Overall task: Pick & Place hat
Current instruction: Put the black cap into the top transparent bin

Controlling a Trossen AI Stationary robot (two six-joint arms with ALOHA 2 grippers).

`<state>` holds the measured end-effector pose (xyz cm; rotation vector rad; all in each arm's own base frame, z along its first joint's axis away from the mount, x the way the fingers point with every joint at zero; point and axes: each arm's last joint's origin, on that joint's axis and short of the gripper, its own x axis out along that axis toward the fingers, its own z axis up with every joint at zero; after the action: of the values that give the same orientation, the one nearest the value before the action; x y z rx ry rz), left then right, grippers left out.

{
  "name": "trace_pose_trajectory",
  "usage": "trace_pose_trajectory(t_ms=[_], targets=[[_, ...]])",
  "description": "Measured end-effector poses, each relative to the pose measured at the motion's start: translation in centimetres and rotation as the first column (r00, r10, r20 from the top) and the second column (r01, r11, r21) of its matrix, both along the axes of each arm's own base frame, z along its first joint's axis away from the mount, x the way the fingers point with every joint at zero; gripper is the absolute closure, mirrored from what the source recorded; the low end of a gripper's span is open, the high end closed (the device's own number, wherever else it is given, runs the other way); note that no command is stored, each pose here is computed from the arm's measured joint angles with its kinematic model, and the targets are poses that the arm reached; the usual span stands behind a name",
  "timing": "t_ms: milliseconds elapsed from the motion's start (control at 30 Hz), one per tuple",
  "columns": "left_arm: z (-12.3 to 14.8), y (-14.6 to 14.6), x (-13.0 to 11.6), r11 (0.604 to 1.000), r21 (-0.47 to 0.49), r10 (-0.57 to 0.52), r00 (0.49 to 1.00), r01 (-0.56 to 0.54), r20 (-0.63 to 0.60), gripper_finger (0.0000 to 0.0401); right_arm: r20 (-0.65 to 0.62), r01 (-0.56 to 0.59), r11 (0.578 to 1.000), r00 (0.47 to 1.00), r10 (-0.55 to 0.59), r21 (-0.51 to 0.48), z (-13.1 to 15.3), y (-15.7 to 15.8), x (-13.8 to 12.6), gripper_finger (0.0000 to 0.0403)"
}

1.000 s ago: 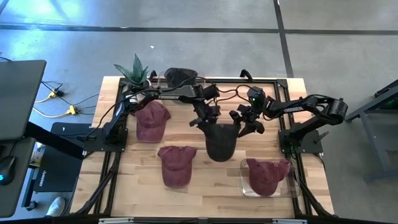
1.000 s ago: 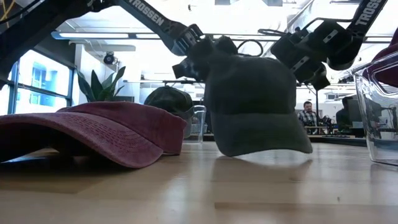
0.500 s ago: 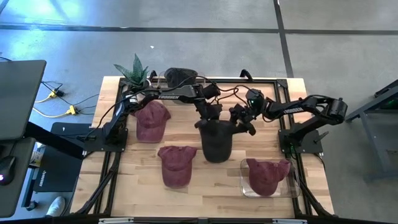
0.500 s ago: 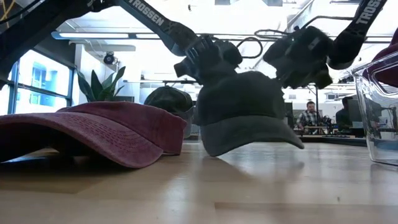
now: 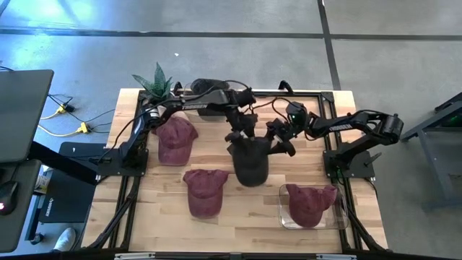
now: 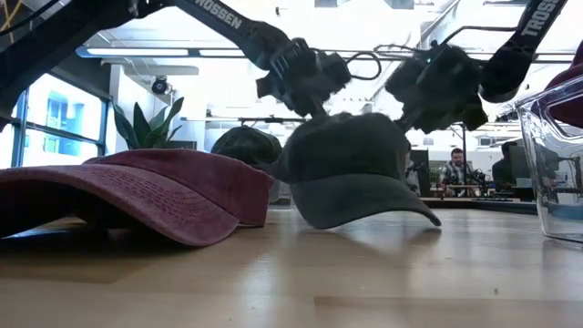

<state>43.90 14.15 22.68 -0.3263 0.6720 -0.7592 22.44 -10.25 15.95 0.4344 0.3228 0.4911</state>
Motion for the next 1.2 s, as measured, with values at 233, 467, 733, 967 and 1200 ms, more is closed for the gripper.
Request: trace_pose_trajectory(t_ms=[233,467,733,967,1200], targets=[[1.9,0.6,-0.1,1.0,-0.022,-0.017,0.999,0.018,0.044,0.0036,0.077,-0.049,0.999,0.996,0.05,-0.011,0.8,0.1,0.2,0.0126],[2.4,1.5,-0.4,0.981,0.154,0.133,0.987,-0.118,-0.089,0.0036,-0.012,0.121,0.992,0.993,-0.121,-0.045,0.0,-0.7,0.0,0.0131],[4.2,1.6,-1.3,0.932,0.318,0.253,0.942,-0.176,-0.219,0.0036,-0.15,0.197,0.98,0.968,-0.201,-0.04,-1.3,-1.3,-0.9,0.0108],[3.7,0.5,-2.2,0.959,0.249,0.201,0.94,-0.132,-0.274,0.0036,-0.11,0.331,0.937,0.933,-0.342,-0.113,-1.0,-2.8,-1.3,0.008],[2.2,-0.8,-1.9,0.944,0.238,0.253,0.964,-0.227,-0.084,0.0036,-0.076,0.459,0.883,0.881,-0.467,-0.103,-0.5,-4.6,-2.1,0.0079]])
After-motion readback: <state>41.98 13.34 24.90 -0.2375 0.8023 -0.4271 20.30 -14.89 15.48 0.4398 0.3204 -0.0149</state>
